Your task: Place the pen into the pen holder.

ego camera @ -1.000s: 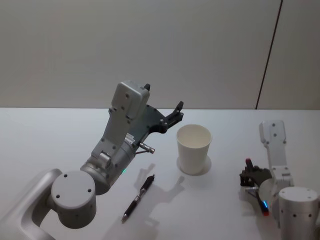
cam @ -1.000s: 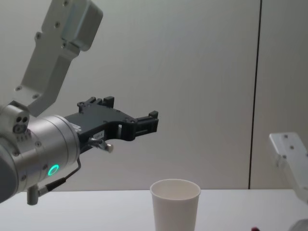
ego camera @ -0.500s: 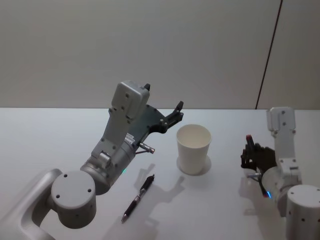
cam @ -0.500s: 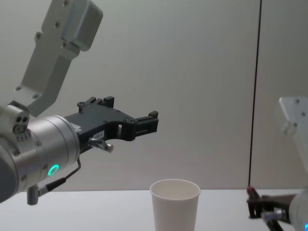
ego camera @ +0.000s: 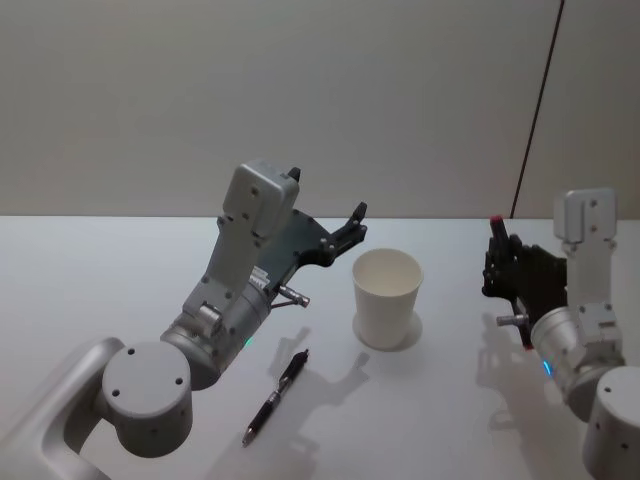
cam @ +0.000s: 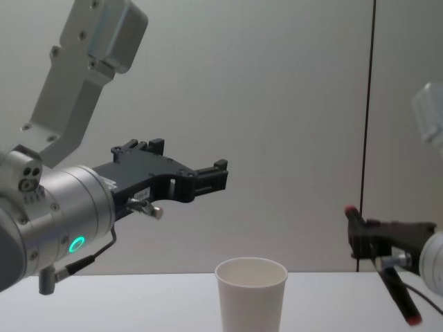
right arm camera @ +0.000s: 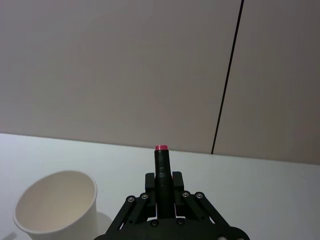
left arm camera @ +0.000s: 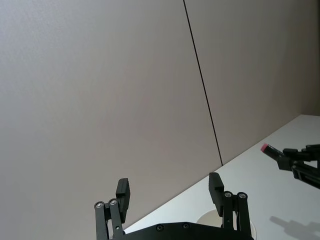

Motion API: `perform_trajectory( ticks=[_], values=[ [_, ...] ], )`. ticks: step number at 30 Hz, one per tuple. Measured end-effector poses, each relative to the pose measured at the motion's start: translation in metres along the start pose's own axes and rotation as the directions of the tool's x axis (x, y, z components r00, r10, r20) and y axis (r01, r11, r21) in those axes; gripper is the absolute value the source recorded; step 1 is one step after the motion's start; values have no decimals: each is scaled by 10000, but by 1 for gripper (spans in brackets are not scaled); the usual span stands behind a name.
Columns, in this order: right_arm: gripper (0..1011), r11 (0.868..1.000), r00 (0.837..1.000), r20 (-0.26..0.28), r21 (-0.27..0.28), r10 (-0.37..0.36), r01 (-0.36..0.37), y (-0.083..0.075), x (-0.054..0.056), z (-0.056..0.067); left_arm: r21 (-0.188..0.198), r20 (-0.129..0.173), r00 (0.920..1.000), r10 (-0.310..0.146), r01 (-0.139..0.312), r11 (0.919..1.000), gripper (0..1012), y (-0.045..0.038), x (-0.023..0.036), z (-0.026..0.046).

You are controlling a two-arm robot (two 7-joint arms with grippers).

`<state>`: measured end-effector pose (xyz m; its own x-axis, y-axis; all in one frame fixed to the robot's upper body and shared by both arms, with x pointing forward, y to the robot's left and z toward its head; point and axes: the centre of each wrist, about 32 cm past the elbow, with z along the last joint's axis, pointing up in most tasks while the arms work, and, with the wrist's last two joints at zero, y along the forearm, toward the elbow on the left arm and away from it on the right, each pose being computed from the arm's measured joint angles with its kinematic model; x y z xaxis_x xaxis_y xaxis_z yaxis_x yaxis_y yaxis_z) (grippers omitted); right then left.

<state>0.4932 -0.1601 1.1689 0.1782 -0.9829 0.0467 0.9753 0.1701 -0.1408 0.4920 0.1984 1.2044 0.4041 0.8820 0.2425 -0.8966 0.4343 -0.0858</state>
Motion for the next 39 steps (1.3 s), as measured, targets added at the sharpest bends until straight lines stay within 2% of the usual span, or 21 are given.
perform_trajectory(
  ticks=[6, 8, 12, 14, 15, 18, 26, 39],
  values=[
    [185, 9921, 9990, 68, 1171, 441, -446, 21, 52, 22, 0, 0, 10000, 0, 0, 10000, 1004, 0, 0, 0],
    [185, 9886, 9985, 96, 1402, 546, -554, 32, 64, 23, 0, 0, 10000, 0, 0, 10000, 1004, 0, 0, 0],
    [185, 9749, 9958, 208, 2033, 889, -913, 76, 98, 23, 0, 0, 10000, 0, 0, 10000, 1004, 0, 0, 0],
    [185, 9622, 9927, 325, 2441, 1160, -1205, 123, 124, 16, 0, 0, 10000, 0, 0, 10000, 1004, 0, 0, 0],
    [185, 9622, 9927, 325, 2441, 1160, -1205, 123, 124, 16, 0, 0, 10000, 0, 0, 10000, 1004, 0, 0, 0],
    [185, 9445, 9877, 487, 2888, 1487, -1564, 195, 146, 4, 0, 1, 10000, 0, 0, 10000, 1004, 0, 0, 0],
    [185, 9161, 9769, 845, 3393, 1963, -2135, 337, 157, -41, 0, 0, 10000, 0, 0, 10000, 1004, 0, 0, 0],
    [185, 8840, 9601, 1232, 3750, 2510, -2793, 534, 110, -107, 0, 0, 10000, 0, 0, 10000, 1004, 0, 0, 0]
  ],
)
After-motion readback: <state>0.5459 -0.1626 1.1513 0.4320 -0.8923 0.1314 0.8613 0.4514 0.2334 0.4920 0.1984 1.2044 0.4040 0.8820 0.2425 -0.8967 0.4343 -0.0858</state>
